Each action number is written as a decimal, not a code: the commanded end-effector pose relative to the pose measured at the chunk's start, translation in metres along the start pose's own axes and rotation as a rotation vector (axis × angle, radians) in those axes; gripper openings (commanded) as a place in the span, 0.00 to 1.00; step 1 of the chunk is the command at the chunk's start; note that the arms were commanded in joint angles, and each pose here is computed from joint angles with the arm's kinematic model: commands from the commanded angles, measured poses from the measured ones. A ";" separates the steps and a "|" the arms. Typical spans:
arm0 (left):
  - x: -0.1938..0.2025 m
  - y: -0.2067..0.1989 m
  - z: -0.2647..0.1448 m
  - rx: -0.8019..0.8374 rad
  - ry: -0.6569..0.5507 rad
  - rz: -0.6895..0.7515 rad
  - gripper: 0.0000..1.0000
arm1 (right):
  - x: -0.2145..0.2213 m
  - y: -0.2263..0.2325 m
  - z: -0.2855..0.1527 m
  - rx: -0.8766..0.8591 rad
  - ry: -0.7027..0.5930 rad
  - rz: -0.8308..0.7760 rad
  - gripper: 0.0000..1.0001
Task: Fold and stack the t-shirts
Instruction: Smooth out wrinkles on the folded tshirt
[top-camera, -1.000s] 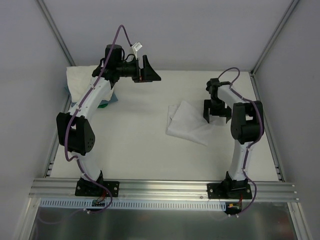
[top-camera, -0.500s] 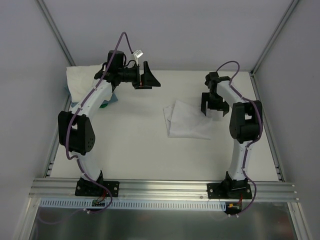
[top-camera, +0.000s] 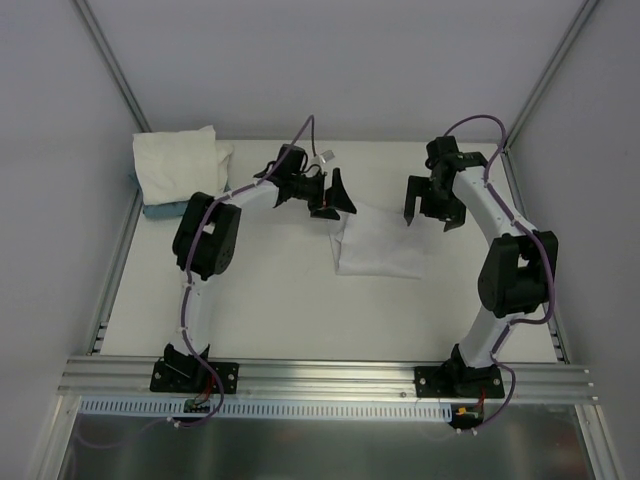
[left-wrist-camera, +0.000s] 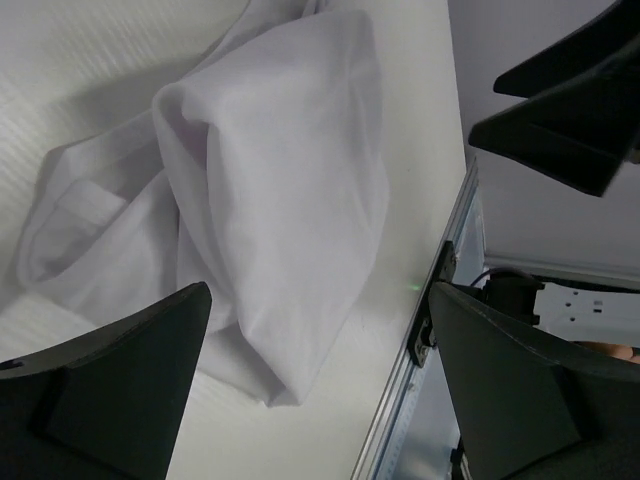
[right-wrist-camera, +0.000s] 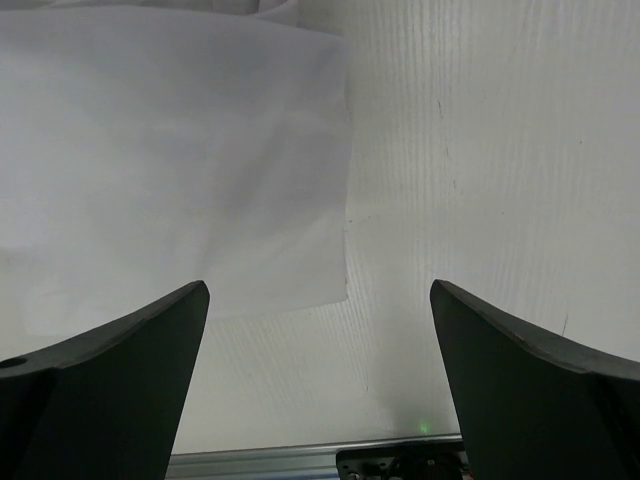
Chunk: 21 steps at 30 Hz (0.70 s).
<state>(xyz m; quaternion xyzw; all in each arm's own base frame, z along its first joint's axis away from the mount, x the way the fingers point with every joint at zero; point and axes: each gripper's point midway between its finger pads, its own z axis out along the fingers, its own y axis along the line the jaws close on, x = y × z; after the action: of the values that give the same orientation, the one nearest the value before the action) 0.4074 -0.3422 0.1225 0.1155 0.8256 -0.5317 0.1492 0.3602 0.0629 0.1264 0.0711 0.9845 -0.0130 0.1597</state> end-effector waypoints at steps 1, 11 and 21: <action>-0.016 -0.026 0.027 0.091 -0.022 0.068 0.93 | 0.015 0.000 -0.014 -0.028 0.030 -0.003 0.99; -0.015 -0.003 0.046 0.031 -0.029 0.088 0.91 | 0.027 -0.002 -0.021 -0.041 0.045 -0.005 0.99; -0.023 0.007 0.028 -0.133 -0.052 0.194 0.92 | 0.025 0.005 -0.019 -0.068 0.056 -0.002 0.99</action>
<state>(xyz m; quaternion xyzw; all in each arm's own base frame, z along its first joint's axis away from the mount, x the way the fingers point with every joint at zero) 0.4205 -0.3711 0.0724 0.1390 0.8494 -0.4812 0.1665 0.3345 0.0693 0.1228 0.0656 0.9899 0.0100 0.1249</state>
